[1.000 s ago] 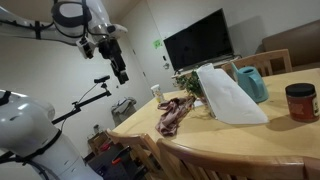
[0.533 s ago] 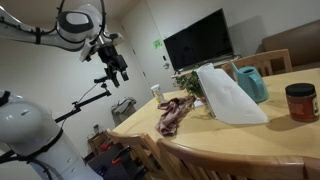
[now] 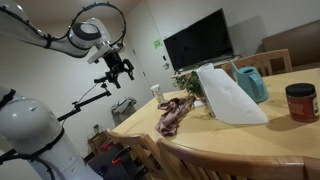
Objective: Straighten the red cloth
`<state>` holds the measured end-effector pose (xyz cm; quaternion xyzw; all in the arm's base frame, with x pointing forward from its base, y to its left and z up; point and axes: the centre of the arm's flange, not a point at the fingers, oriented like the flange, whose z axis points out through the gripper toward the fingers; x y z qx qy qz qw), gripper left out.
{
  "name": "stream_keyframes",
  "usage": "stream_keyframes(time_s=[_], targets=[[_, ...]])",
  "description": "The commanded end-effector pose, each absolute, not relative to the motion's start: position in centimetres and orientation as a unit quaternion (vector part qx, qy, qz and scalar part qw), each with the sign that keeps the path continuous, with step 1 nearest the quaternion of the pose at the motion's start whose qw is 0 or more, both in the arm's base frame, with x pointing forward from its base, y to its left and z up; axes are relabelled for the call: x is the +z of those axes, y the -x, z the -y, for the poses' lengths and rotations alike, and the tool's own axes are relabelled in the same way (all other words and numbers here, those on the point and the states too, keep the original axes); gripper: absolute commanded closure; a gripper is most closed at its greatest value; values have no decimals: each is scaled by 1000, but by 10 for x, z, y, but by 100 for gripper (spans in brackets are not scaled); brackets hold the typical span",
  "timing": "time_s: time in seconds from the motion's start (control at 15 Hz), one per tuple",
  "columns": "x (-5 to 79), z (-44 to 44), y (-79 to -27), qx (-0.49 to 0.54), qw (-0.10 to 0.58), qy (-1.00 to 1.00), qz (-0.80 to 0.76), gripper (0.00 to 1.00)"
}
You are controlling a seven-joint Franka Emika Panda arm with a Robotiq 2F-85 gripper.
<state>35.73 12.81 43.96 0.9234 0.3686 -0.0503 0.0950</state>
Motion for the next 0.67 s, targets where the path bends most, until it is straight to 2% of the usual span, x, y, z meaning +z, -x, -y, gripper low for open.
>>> stream_keyframes(time_s=[0.0,0.2,0.6], targets=[[441,-137,-386,-29,102,-882,-459,0],[445,-129,-393,-7,117,-843,-526,0],[437,-134,-385,-21,108,-861,-496,0]])
